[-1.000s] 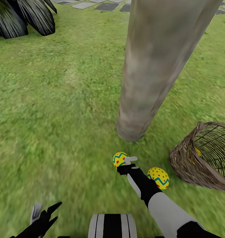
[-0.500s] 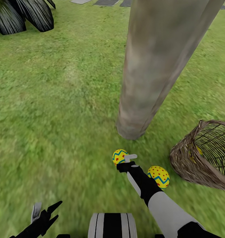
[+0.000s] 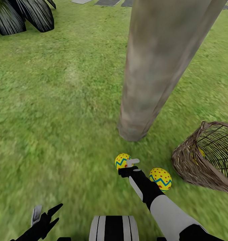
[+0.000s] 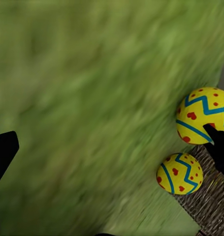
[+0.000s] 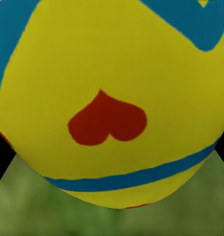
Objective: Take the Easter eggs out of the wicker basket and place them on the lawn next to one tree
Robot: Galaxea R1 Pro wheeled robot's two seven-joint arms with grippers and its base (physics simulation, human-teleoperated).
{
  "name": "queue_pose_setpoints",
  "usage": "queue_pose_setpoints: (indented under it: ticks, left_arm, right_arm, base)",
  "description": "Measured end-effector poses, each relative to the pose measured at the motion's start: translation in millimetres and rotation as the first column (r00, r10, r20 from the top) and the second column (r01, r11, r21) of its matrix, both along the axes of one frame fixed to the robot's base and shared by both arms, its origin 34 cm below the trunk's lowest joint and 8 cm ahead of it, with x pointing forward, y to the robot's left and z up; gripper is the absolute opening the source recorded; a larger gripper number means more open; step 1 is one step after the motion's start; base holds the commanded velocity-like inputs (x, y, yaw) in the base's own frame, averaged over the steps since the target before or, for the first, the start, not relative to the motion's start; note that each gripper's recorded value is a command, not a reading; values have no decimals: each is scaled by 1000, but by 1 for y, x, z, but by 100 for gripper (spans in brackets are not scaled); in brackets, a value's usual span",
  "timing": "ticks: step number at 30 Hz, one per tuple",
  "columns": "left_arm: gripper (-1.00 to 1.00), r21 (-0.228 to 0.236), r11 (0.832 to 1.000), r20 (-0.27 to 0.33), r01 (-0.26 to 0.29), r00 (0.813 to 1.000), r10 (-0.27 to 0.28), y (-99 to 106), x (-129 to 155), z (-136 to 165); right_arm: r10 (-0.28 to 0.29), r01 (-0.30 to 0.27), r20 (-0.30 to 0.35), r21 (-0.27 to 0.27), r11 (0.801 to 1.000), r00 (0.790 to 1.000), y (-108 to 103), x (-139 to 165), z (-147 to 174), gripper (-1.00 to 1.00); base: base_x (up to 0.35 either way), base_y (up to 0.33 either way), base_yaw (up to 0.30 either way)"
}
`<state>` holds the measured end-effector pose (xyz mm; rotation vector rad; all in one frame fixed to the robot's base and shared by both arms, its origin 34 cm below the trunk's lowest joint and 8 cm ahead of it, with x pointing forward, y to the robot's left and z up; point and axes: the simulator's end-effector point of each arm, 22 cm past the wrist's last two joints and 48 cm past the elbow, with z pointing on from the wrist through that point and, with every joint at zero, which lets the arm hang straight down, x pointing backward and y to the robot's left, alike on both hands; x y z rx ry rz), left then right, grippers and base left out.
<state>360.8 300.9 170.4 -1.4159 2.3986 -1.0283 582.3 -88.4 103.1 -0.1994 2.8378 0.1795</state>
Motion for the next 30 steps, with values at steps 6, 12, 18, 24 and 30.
queue_pose_setpoints:
  ticks: [6,12,18,24,30]
  left_arm:
    - [100,39,999,-3,2,1000,-2,3,-8,-9]
    - [100,48,999,9,-1,1000,1,3,-6,-7]
    - [100,48,999,32,-3,999,2,2,1,0]
    - [100,47,999,60,-5,998,2,2,10,8]
    - [100,91,996,118,-13,993,2,7,23,17]
  right_arm:
    - [0,0,11,3,1000,1000,1,4,2,100]
    - [-20,14,142,46,999,990,9,55,44,100]
    - [-32,15,214,79,997,976,17,75,85,100]
    - [-8,-13,201,104,995,980,21,71,145,100]
    - [19,-46,256,100,994,966,-7,56,226,100]
  base:
    - [-109,0,-1]
    - [-38,0,0]
    - [-1,0,-10]
    - [0,0,-221]
    - [0,0,-251]
